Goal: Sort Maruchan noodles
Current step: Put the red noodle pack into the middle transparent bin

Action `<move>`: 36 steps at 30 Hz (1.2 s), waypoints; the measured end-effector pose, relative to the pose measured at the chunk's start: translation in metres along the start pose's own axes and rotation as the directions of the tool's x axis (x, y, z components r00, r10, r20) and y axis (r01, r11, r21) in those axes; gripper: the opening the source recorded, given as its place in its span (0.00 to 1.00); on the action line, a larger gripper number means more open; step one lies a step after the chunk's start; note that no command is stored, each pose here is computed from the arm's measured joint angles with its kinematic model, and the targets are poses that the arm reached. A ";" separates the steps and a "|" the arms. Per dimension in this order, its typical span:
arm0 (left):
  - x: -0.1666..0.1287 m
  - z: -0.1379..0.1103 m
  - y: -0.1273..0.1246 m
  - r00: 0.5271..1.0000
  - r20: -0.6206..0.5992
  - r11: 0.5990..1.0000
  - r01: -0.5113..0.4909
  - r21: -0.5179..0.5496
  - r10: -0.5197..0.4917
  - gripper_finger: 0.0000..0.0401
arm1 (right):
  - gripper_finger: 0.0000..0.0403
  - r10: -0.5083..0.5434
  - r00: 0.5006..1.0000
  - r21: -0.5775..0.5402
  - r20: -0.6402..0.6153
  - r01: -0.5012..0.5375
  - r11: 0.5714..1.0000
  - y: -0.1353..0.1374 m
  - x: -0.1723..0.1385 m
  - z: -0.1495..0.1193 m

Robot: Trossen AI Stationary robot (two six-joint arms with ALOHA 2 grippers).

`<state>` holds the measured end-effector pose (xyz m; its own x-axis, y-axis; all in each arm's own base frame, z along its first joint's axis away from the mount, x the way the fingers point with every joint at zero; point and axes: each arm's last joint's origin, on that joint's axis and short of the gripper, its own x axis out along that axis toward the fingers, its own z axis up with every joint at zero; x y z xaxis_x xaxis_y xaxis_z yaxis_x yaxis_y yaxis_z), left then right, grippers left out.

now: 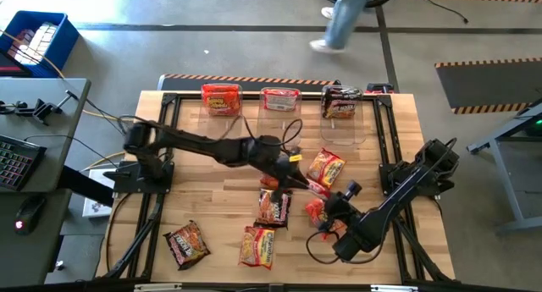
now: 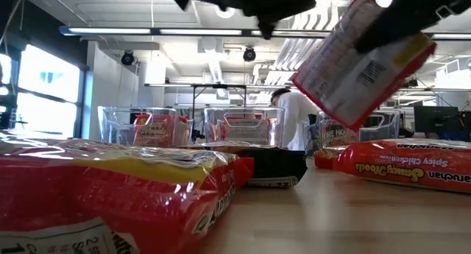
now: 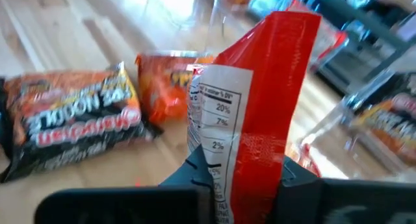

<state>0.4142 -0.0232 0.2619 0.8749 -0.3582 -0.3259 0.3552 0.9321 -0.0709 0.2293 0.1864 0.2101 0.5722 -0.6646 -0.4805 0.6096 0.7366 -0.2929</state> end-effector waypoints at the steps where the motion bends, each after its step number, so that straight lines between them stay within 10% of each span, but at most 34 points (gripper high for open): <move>1: -0.007 0.000 -0.001 0.998 -0.051 1.000 -0.026 0.014 0.027 0.15 | 0.08 -0.006 1.000 -0.006 0.023 0.006 1.000 0.000 0.000 0.001; 15: -0.023 -0.007 -0.031 0.930 -0.296 0.964 -0.158 0.215 0.218 0.47 | 0.07 -0.049 0.986 -0.110 0.160 0.067 0.992 0.001 0.008 0.010; 36: -0.037 -0.007 -0.045 0.852 -0.382 0.921 -0.252 0.298 0.357 0.50 | 0.07 0.087 0.988 -0.351 0.130 -0.036 0.936 0.027 0.054 0.057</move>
<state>0.3634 -0.0514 0.2708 0.7466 0.0478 -0.6635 0.2048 0.9325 0.2976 0.3084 0.1633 0.2231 0.6891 -0.6090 -0.3927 0.3571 0.7570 -0.5472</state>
